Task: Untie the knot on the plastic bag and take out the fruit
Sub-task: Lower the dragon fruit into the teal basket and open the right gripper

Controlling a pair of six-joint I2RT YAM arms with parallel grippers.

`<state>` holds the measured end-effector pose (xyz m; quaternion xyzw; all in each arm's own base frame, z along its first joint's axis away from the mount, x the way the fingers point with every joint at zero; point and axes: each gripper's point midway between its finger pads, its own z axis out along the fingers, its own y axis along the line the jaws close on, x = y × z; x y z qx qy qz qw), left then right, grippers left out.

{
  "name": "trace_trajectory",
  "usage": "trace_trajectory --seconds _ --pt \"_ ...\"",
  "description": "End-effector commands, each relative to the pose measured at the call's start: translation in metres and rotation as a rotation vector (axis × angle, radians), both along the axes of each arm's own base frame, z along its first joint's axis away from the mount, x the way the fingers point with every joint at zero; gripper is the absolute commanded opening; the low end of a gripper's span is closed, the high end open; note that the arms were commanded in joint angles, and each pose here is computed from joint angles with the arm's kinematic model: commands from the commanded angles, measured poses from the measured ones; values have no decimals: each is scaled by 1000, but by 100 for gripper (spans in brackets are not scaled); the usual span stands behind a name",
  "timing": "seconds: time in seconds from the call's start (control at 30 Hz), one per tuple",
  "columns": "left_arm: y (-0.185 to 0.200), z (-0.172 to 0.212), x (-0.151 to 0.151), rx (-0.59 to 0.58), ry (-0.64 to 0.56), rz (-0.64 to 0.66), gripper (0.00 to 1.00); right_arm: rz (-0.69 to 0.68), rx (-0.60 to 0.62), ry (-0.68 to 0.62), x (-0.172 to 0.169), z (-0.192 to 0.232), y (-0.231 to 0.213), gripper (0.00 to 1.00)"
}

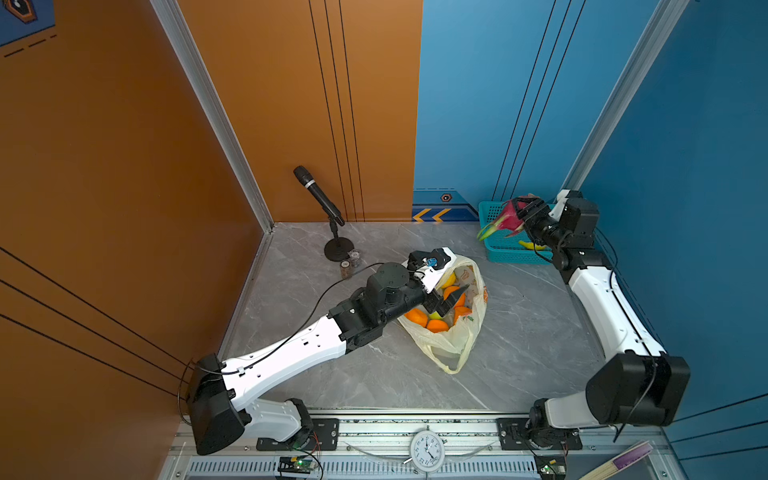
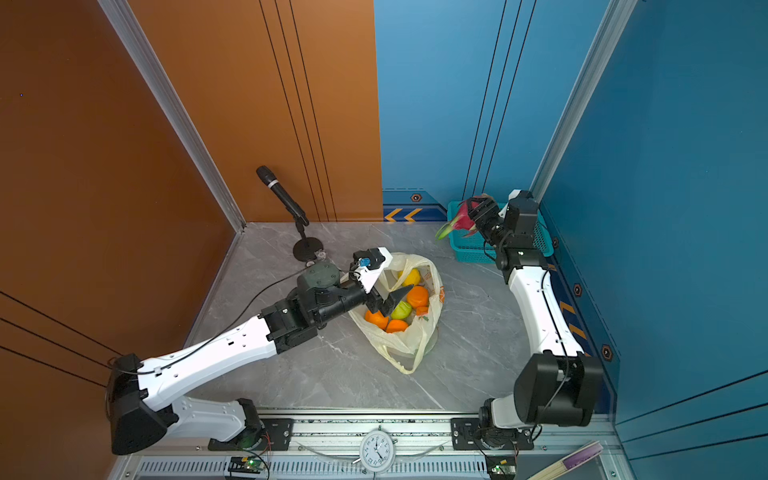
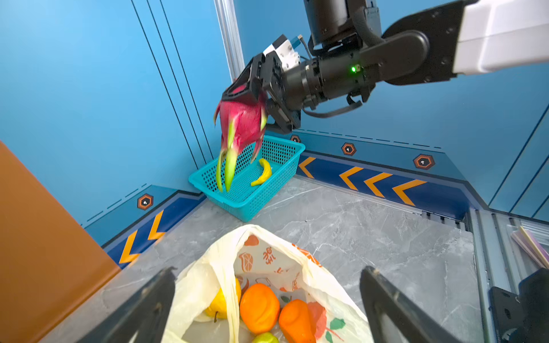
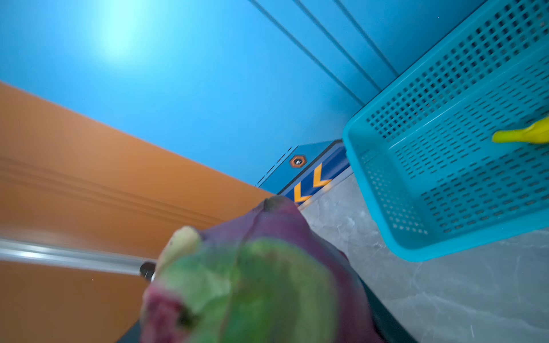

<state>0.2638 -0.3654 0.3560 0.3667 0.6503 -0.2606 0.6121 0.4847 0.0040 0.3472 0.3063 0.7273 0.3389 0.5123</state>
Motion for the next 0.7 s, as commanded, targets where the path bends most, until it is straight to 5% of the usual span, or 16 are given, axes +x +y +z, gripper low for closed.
trace_trajectory --seconds 0.0,0.33,0.67 --pt "12 -4 0 -25 48 60 98 -180 13 -19 32 3 -45 56" --pt "11 -15 2 -28 84 73 98 -305 -5 179 125 -66 -106 57" --pt "6 -30 15 2 115 99 98 -220 107 341 194 -175 -111 57"
